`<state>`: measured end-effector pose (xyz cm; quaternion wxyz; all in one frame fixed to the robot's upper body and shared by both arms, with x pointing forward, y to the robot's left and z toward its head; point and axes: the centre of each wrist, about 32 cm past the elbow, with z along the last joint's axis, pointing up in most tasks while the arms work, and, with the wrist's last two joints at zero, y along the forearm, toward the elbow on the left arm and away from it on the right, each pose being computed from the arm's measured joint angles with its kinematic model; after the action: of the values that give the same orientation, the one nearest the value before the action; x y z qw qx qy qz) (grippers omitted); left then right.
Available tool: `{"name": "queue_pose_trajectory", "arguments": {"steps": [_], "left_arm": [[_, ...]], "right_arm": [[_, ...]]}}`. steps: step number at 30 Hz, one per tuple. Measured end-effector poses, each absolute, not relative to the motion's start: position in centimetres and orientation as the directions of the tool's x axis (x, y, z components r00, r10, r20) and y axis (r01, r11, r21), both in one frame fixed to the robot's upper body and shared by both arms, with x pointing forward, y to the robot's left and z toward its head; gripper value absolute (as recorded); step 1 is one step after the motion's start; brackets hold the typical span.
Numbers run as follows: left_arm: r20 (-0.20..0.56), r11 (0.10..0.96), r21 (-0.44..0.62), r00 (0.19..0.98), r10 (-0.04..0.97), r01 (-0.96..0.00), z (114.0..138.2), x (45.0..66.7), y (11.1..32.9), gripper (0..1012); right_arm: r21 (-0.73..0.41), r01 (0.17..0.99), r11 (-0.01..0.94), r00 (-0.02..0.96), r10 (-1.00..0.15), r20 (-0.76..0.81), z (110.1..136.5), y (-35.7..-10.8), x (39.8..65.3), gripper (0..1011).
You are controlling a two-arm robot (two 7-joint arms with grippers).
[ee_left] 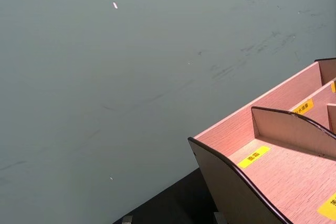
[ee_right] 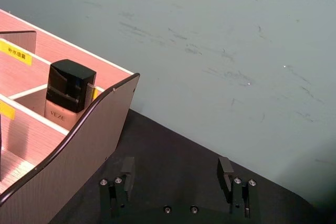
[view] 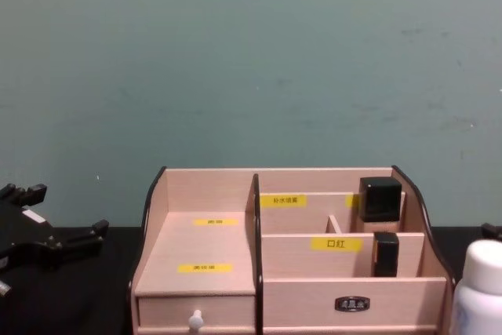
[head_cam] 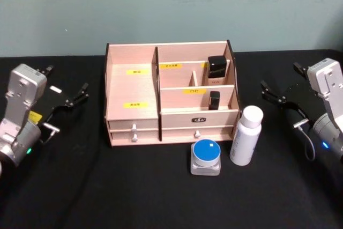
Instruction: Pick up the facial cleanser and watermelon frost from the table and place them into the tiered storage box.
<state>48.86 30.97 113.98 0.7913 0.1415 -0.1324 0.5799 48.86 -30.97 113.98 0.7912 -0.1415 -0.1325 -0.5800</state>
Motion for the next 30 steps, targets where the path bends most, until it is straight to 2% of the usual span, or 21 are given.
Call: {"name": "queue_pose_trajectory", "arguments": {"steps": [30], "left_arm": [[0.374, 0.287, 0.07, 0.292, 0.88, -0.955, 113.98, 48.86, 30.97, 1001]], "right_arm": [[-0.07, 0.955, 0.287, 0.292, -0.88, 0.374, 113.98, -30.97, 48.86, 1000]]}}
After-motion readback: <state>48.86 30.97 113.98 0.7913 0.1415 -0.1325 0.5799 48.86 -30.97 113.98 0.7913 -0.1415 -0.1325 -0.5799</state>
